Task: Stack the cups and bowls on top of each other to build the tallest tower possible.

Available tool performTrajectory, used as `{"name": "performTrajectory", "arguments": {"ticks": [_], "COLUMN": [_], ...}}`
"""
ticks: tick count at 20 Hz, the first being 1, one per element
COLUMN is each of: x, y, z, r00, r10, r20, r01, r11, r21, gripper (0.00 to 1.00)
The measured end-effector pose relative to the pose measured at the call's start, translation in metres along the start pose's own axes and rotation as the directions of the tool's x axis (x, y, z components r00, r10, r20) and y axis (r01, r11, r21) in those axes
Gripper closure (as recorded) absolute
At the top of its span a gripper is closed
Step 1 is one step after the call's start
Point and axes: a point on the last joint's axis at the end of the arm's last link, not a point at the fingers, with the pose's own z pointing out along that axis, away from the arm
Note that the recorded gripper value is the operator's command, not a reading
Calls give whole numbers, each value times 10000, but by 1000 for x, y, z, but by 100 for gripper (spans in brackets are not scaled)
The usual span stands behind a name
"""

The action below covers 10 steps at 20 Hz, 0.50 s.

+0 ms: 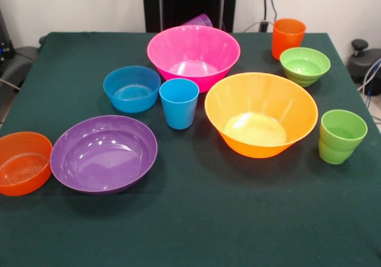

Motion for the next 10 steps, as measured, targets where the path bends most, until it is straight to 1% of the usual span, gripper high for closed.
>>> {"name": "performTrajectory", "arguments": {"ticks": [4, 5, 10], "x": [22, 32, 62], "y": [23, 29, 48], "z": [-2, -2, -4], "r00": [9999, 9997, 9989], "r10": [-31, -74, -240], "r20": [-169, -226, -397], "r01": [26, 67, 218], "r11": [9997, 9995, 9983], "r21": [-255, -325, -549], "gripper": [0, 0, 0]}}
